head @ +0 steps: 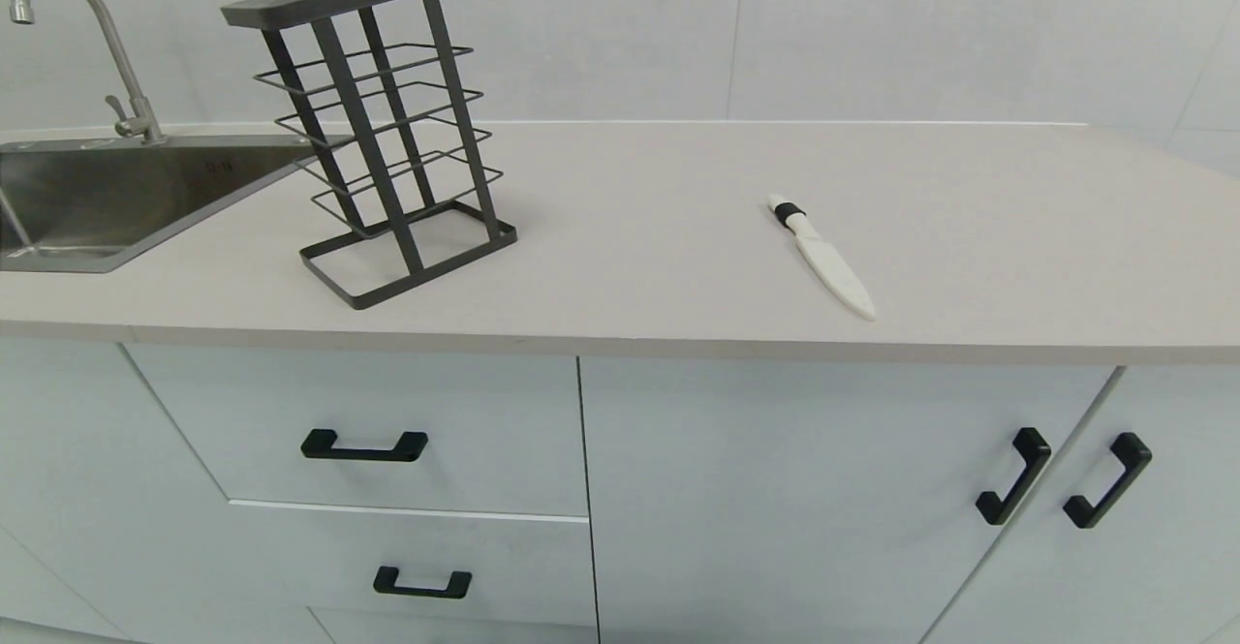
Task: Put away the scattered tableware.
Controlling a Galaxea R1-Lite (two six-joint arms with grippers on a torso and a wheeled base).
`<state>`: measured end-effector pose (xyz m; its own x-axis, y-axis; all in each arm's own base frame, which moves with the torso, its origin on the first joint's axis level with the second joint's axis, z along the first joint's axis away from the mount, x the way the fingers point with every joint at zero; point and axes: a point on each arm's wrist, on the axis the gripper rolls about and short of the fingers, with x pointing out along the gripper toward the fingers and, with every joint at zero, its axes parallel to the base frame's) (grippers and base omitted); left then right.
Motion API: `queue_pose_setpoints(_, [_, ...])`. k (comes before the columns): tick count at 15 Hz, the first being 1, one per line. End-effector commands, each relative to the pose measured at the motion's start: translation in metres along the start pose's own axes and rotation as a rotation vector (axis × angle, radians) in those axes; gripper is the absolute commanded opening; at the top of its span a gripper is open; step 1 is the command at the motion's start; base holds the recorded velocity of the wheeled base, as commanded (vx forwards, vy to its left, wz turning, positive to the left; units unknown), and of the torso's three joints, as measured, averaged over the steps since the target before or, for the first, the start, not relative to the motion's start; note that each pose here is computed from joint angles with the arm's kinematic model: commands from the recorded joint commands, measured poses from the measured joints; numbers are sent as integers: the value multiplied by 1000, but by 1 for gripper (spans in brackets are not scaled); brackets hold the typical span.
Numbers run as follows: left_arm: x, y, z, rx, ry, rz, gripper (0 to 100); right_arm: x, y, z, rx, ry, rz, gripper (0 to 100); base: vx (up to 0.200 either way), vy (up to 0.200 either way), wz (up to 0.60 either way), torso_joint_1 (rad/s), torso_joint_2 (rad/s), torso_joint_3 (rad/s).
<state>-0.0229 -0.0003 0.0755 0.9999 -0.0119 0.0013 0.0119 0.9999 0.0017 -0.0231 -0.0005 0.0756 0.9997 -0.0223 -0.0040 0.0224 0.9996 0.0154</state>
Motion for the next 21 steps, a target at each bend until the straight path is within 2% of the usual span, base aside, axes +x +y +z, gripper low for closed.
queue_pose_setpoints(1, [0,0,0,0,1,1,100,0,0,0,0,2,-1,100,0,0,0,0,0,0])
queue_pose_setpoints(9, [0,0,0,0,1,0,100,0,0,0,0,1,-2,100,0,0,0,221,-407,-178])
queue_pose_setpoints(12, [0,0,0,0,1,0,100,0,0,0,0,2,-2,100,0,0,0,97,-483,-222])
queue_pose_setpoints(21, [0,0,0,0,1,0,100,0,0,0,0,2,-2,100,0,0,0,325,-502,-244])
